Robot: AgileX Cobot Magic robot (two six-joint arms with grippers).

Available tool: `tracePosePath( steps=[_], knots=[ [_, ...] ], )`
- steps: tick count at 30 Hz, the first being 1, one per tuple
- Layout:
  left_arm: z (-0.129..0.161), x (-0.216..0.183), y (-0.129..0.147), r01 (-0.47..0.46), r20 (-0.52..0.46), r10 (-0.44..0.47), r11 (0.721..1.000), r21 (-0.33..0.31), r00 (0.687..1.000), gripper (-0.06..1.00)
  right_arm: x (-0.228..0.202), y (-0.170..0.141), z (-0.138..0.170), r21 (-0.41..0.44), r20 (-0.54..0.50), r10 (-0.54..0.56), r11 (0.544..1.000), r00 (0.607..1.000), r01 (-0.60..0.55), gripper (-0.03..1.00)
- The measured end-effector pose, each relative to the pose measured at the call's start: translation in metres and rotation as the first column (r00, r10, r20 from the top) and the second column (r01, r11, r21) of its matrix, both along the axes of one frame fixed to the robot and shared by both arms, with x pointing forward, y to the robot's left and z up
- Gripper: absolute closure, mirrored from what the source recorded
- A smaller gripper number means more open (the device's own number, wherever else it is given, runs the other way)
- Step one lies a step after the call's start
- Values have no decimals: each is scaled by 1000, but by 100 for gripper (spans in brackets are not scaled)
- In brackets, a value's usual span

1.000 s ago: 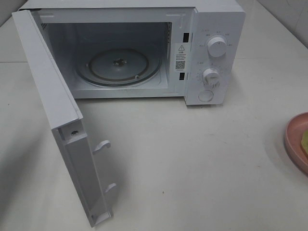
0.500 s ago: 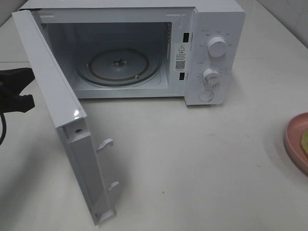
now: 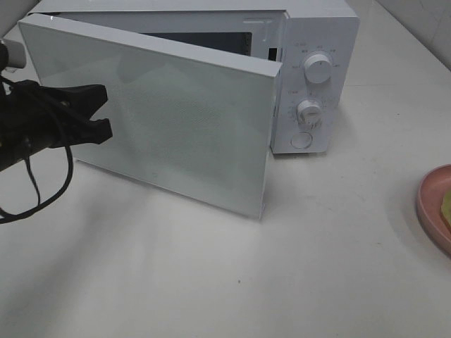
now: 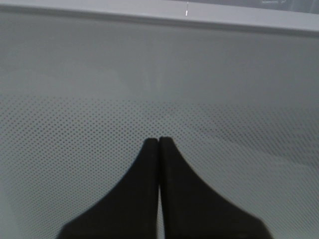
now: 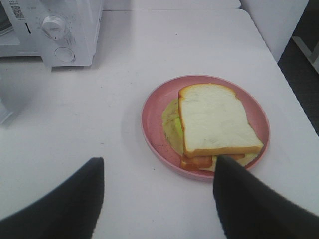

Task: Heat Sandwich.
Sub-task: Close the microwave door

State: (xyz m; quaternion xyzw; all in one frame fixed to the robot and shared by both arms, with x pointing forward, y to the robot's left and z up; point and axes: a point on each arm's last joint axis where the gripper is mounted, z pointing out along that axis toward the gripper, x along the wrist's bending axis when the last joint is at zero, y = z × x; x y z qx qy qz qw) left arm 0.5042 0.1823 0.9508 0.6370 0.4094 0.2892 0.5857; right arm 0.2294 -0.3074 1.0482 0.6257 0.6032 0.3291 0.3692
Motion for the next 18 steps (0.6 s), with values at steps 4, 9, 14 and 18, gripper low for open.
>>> tracePosePath(
  steps=[4,9,14,18],
  knots=[
    [1,5,-15,13,1,-13,1000,7,1000,94,0,0,0,0,0,0,1000,1000,0,35],
    [-1,11,-33,32,-9,-32,1000,0,999,94,0,0,0,0,0,0,1000,1000,0,35],
    [1,18,-52,48,-16,-48,999,4,999,94,0,0,0,0,0,0,1000,1000,0,35],
    [4,24,-66,68,-8,-68,998,3,998,94,0,0,0,0,0,0,1000,1000,0,35]
  ],
)
